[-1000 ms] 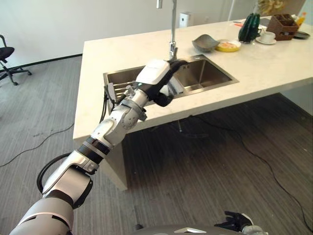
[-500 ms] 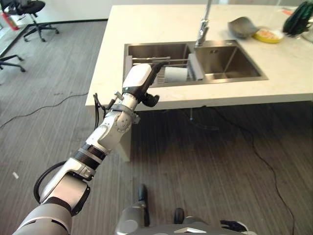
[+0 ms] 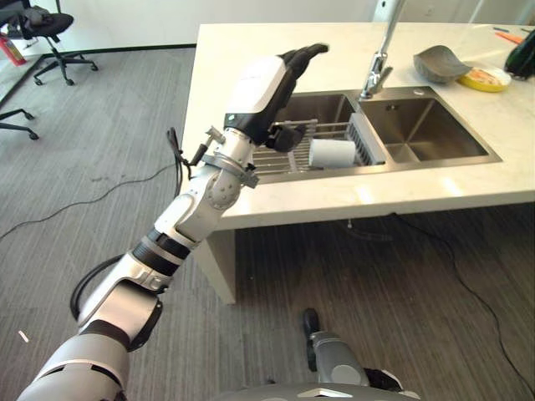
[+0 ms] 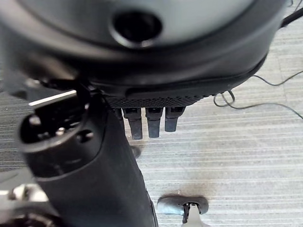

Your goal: Place the dishes in the dishwasher.

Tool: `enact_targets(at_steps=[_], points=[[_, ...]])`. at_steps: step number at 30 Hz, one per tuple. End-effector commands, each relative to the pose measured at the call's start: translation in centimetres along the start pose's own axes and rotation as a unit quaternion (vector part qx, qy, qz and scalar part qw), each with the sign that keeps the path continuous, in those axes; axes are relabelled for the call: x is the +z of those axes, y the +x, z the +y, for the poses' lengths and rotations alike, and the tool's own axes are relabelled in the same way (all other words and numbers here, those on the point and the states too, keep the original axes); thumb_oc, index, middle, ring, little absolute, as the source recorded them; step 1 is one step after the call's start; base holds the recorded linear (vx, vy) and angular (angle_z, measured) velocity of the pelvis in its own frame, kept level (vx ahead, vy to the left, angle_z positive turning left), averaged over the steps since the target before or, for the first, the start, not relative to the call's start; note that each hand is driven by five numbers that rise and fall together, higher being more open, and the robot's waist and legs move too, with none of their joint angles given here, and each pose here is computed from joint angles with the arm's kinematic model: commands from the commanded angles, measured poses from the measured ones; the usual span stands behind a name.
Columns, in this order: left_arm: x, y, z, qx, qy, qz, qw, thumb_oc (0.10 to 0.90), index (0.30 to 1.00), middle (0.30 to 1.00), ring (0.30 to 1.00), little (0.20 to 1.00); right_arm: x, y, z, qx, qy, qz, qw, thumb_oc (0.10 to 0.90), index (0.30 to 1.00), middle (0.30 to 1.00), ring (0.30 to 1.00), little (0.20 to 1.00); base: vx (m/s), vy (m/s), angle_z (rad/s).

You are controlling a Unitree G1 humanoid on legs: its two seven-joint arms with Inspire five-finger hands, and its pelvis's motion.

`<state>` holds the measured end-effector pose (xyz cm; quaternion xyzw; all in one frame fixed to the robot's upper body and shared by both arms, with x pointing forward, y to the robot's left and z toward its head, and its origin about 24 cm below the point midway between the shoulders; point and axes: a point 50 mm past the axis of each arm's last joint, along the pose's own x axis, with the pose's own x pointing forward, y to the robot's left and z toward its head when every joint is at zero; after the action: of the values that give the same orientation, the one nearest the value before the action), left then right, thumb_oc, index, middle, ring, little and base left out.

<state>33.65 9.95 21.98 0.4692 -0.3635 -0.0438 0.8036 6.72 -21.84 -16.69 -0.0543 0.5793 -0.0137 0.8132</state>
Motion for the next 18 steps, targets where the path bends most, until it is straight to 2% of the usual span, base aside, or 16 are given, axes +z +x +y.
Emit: enact_targets(at_steps=[1,8,10,18], points=[[1.1,1.7,4.4,0.091,0.012,-0.044,0.995,0.800,0.900,0.900,0.900,0.900,0.9,-0.1,-2.0,-0.026,-0.006,-0.018,0.999,0.800,0.900,0.900,0.900,0.900,0.12,-0.101,0.49],[1.5,1.3,4.1,0.076,0.043,-0.060,0.994,0.800,0.900,0.900,0.900,0.900,0.5,-0.2,-3.0,-0.049,0.033,-0.013,0.998,0.800,0.900,0.900,0.900,0.900,0.05,-0.073,-0.02],[2.6,1.3,3.6,0.053,0.079,-0.095,0.991,0.800,0.900,0.900,0.900,0.900,1.2,-0.1,-3.0,-0.045,0.023,-0.022,0.998,0.800,0.900,0.900,0.900,0.900,0.04,-0.071,-0.27],[3.9,0.6,2.6,0.023,0.091,-0.127,0.987,0.800,0.900,0.900,0.900,0.900,2.4,0.0,-2.7,-0.042,0.022,-0.044,0.998,0.800,0.900,0.900,0.900,0.900,0.01,-0.031,0.01]])
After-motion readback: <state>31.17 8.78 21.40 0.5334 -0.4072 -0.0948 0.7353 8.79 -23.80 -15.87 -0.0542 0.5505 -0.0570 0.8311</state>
